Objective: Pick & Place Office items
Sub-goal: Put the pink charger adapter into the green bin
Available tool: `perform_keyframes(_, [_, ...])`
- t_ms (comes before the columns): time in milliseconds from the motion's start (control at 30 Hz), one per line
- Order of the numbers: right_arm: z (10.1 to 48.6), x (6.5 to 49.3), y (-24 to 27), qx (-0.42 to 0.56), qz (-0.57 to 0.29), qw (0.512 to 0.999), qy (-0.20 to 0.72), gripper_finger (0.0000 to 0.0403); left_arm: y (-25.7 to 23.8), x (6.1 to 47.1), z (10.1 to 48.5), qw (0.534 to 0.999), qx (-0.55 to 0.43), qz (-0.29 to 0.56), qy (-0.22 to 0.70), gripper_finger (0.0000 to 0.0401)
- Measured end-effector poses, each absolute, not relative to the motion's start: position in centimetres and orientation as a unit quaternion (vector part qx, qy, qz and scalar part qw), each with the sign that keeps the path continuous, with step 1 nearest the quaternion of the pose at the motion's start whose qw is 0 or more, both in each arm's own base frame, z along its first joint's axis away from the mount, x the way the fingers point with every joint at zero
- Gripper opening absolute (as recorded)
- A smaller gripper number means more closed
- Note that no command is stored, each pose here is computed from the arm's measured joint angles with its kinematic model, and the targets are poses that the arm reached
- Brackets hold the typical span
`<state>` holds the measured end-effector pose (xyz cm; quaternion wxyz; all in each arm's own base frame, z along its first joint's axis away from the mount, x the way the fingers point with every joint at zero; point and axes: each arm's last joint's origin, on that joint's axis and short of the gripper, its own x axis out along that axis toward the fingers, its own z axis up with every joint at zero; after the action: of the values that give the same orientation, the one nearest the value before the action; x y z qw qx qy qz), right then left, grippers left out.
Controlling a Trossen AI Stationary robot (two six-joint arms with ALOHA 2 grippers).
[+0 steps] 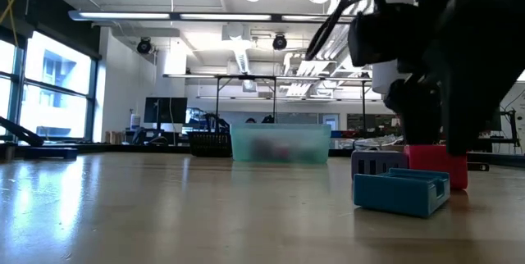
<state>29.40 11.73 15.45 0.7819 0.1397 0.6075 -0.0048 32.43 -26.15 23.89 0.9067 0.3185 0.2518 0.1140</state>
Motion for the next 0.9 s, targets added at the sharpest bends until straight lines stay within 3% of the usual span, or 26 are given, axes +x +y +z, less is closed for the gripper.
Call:
perform_keyframes(167, [14.3, 30.0, 11.6, 0.136, 0.009, 0.777, 0.615, 0.0365, -26.2, 32.4, 23.9, 0.908, 0.317, 0.113, 0.252, 0.0276])
perform_keyframes(300, [14.0, 30.2, 11.3, 0.133, 0.009, 0.775, 0.618, 0.0336, -26.2, 32.4, 23.9, 0.908, 0.314, 0.113, 0.252, 0.0276])
perform_keyframes(400, [13.9, 30.2, 11.1, 0.129, 0.008, 0.775, 0.619, 0.0290, -26.2, 32.4, 23.9, 0.909, 0.314, 0.113, 0.252, 0.0276])
perform_keyframes(600, [13.9, 30.3, 10.3, 0.142, 0.015, 0.765, 0.628, 0.0143, -26.2, 32.4, 23.9, 0.911, 0.307, 0.114, 0.251, 0.0276])
perform_keyframes(633, [13.9, 30.3, 10.2, 0.147, 0.018, 0.763, 0.629, 0.0134, -26.2, 32.4, 23.9, 0.912, 0.304, 0.116, 0.250, 0.0276])
perform_keyframes(900, [16.1, 29.3, 11.1, 0.112, 0.010, 0.789, 0.604, 0.0135, -26.2, 32.4, 23.9, 0.915, 0.296, 0.118, 0.249, 0.0276])
